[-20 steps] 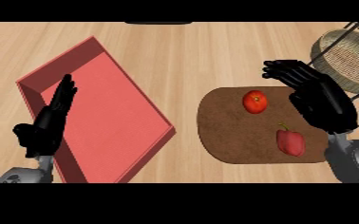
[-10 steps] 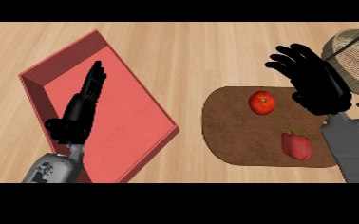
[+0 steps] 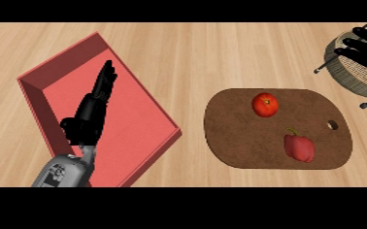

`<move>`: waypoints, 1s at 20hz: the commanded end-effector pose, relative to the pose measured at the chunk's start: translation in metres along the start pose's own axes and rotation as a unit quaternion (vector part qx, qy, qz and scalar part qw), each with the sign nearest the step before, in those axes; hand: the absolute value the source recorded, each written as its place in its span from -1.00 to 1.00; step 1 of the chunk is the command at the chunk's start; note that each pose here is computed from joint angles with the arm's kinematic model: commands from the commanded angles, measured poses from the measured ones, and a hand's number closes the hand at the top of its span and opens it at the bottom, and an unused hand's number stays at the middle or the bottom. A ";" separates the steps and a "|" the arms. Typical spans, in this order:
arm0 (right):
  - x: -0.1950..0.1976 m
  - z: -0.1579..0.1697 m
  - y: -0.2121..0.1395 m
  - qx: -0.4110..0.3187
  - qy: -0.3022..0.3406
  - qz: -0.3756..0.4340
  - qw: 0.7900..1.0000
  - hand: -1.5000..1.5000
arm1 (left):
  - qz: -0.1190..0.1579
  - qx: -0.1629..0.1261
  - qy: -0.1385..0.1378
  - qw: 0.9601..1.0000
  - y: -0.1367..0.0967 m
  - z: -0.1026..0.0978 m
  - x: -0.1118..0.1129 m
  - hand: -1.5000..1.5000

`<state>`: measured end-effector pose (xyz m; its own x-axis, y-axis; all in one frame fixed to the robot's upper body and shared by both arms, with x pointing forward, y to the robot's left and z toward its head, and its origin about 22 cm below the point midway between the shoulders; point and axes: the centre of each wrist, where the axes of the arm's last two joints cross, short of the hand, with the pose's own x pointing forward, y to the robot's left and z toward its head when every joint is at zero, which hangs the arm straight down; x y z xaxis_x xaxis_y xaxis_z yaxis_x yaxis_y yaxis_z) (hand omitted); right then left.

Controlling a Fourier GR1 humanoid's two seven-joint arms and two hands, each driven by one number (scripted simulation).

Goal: Pick the tomato from the cutting board and place it in the tiered basket

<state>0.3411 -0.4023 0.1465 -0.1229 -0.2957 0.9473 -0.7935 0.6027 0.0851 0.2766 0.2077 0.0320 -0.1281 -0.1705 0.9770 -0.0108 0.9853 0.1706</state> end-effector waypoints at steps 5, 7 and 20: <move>0.149 -0.035 0.027 0.137 0.101 0.299 0.939 -1.00 | 0.000 0.007 0.008 1.000 -0.007 -0.005 0.005 0.00; 0.155 -0.049 0.045 0.159 0.123 0.352 0.914 -1.00 | 0.006 0.009 0.012 1.000 -0.014 0.000 -0.002 0.00; 0.108 -0.098 0.084 0.205 0.183 0.475 0.836 -1.00 | -0.013 0.014 0.008 1.000 -0.031 0.006 -0.006 0.00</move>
<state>0.3116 -0.3225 0.2920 -0.6385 0.4990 0.5859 -0.5598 0.2212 -0.7985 0.2767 0.1902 0.0315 -0.1083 -0.1848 0.9768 -0.0356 0.9827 0.1820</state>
